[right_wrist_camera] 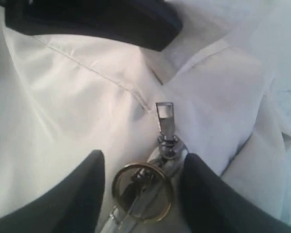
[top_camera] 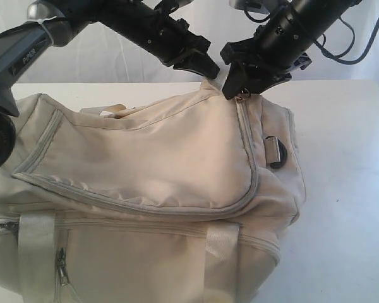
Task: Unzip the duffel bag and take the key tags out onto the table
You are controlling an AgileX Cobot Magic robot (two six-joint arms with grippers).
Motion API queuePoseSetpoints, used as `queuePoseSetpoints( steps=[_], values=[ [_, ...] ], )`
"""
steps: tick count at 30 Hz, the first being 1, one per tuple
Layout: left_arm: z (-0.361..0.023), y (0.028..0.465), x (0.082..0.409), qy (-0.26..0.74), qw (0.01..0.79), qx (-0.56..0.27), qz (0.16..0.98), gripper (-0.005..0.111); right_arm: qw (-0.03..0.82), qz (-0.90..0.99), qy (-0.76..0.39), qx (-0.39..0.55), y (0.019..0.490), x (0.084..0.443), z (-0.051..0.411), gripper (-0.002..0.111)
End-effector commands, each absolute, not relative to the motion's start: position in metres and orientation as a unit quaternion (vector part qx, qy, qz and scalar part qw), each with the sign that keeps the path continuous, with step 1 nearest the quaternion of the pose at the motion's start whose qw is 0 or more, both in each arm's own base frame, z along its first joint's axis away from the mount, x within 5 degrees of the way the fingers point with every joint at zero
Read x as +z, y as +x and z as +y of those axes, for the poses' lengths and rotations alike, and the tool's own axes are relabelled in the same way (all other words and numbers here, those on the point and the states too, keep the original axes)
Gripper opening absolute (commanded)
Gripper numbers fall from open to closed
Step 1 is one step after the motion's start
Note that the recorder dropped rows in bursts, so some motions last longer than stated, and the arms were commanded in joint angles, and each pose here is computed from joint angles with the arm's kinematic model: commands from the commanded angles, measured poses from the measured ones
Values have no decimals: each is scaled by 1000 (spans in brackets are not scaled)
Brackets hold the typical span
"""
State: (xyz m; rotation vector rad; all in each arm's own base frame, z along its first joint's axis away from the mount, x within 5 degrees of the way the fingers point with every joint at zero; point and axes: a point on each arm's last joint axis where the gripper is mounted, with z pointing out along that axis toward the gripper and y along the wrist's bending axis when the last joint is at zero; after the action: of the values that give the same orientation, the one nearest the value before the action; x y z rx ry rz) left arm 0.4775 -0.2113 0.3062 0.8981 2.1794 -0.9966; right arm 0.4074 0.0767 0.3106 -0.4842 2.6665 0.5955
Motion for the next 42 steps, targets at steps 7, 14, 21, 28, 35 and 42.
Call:
queuePoseSetpoints(
  steps=[7,14,21,28,35,42],
  values=[
    [-211,472,322,339,298,-388,804,0,182,947,-161,210,404,315,77,10],
    [-211,472,322,338,297,-389,804,0,191,945,-162,209,401,322,76,1],
    [-211,472,321,339,295,-389,804,0,192,945,-163,209,400,323,76,6],
    [-211,472,321,339,295,-389,804,0,195,944,-168,207,401,324,75,38],
    [-211,471,321,340,294,-389,804,0,223,945,-163,178,387,349,68,40],
    [-211,471,321,340,294,-389,804,0,197,952,-150,181,369,341,66,40]
  ],
)
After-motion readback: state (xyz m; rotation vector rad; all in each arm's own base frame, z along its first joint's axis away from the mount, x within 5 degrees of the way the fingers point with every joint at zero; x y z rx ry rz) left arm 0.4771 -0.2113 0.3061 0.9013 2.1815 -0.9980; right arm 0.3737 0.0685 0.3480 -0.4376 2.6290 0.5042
